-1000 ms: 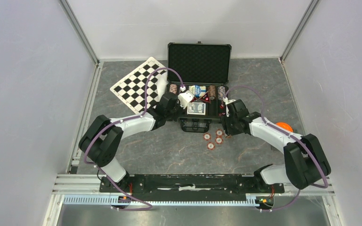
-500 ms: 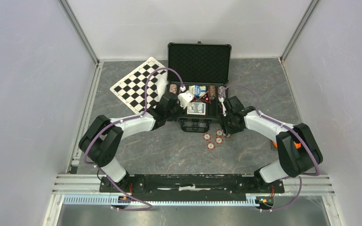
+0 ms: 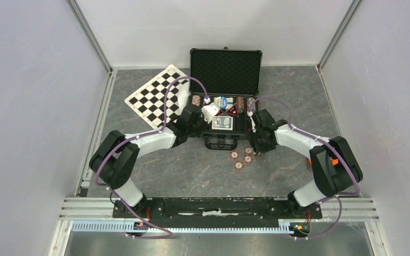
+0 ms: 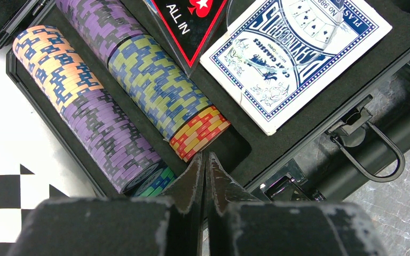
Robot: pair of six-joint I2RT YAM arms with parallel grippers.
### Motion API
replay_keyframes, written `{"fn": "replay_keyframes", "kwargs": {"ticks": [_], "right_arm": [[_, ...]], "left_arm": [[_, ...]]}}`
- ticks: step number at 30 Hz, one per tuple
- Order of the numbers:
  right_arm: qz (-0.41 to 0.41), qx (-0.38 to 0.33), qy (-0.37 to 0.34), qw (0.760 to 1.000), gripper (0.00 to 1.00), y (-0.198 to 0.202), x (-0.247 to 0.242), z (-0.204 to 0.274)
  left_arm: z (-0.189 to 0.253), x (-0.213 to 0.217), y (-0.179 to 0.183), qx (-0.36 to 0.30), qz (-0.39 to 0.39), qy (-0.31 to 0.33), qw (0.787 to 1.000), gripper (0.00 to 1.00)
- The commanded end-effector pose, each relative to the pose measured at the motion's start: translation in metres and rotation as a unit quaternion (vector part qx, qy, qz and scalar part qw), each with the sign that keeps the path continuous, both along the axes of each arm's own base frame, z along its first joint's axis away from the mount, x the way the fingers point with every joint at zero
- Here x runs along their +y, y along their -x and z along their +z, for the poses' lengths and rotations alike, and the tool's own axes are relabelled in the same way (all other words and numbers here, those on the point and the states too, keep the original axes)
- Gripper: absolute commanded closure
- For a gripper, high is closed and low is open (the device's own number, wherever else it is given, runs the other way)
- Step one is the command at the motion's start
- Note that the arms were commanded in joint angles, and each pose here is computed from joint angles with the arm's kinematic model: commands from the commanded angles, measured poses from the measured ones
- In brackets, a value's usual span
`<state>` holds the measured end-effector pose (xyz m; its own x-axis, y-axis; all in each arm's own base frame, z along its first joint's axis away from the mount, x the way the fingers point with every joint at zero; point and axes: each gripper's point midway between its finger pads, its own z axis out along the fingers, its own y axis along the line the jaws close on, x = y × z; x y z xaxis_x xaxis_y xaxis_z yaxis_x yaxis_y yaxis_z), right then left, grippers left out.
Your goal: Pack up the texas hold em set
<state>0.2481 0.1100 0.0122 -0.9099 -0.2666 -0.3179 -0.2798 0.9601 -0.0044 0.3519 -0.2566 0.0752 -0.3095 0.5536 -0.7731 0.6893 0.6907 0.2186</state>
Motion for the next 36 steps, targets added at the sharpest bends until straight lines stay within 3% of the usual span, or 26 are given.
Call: {"fn": "replay_keyframes", "kwargs": {"ticks": [1, 7, 13, 20, 24, 31, 36], "right_arm": [[-0.002, -0.001, -0.01, 1.0, 0.43, -0.008, 0.005, -0.007], [-0.001, 0.008, -0.008, 1.0, 0.48, -0.005, 0.005, -0.011], [-0.006, 0.01, -0.002, 1.0, 0.67, 0.0, 0.001, -0.008], [0.0, -0.022, -0.021, 1.0, 0.72, 0.001, 0.002, 0.023], [0.004, -0.025, -0.021, 0.999, 0.69, 0.006, 0.0, 0.027], [0.001, -0.035, -0.023, 0.999, 0.44, -0.009, 0.005, 0.028], [0.002, -0.026, -0.019, 0.999, 0.42, -0.015, 0.008, 0.021]], "left_arm": [[0.016, -0.011, -0.004, -0.019, -0.013, 0.018, 1.0, 0.93], [0.016, -0.012, -0.004, -0.02, -0.014, 0.018, 1.0, 0.93], [0.016, -0.012, -0.003, -0.02, -0.015, 0.016, 1.0, 0.93], [0.014, -0.013, -0.003, -0.017, -0.017, 0.016, 1.0, 0.93], [0.013, -0.013, -0.003, -0.017, -0.017, 0.015, 1.0, 0.93], [0.015, -0.013, -0.002, -0.019, -0.018, 0.015, 1.0, 0.93], [0.013, -0.014, -0.002, -0.016, -0.018, 0.015, 1.0, 0.93]]}}
